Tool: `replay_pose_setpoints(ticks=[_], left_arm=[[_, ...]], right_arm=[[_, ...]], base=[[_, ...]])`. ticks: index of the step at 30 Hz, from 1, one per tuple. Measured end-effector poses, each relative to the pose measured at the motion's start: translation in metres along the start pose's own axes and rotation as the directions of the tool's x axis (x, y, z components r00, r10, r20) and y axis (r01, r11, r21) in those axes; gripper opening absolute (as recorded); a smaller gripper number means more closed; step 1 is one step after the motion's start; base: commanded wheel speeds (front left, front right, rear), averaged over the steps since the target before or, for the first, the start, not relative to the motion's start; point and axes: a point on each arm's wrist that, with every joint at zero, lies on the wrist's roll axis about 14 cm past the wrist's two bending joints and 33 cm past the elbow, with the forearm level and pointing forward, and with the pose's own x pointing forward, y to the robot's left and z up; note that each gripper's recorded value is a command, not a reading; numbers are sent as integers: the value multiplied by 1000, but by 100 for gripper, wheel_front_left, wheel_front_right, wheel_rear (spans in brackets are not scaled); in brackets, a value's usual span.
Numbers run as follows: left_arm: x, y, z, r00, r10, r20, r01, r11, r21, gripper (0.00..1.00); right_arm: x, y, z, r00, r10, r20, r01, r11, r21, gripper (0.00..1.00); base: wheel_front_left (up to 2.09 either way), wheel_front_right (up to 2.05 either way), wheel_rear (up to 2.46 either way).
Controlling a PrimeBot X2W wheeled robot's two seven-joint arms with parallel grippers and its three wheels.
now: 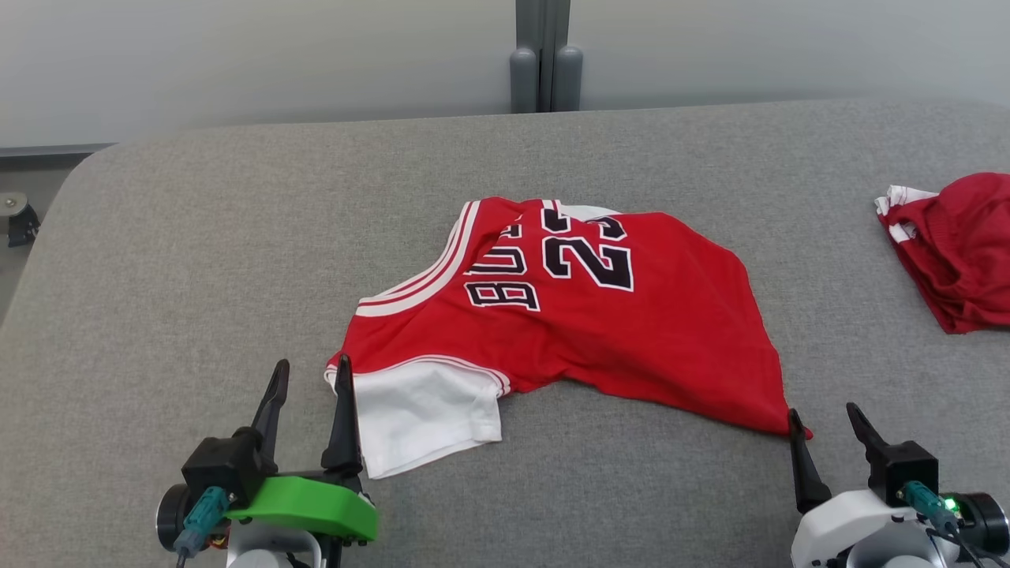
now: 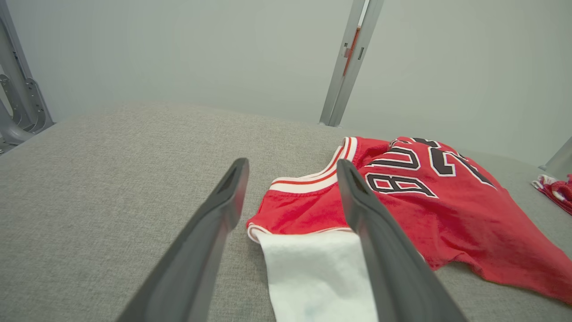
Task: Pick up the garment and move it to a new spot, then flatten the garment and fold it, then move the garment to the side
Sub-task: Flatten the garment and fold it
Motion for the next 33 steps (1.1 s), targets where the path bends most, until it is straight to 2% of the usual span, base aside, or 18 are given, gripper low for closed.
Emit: replay_pose_setpoints(ticks=[5,14,33], left_arm=[[4,-8,8,999,-28,23,28,1000,10,100],[0,-15,19,997,-46,60,46,999,15,100],[-24,3,20,997,19,71,-19,1000,3,100]], right_arm=[[7,5,37,993,10,114,-15,999,38,100],[12,18,98,956,40,291,-68,994,88,100],[10,53,130,916,128,379,-185,976,117,100]], base=[[0,0,0],[0,0,0],[0,0,0]])
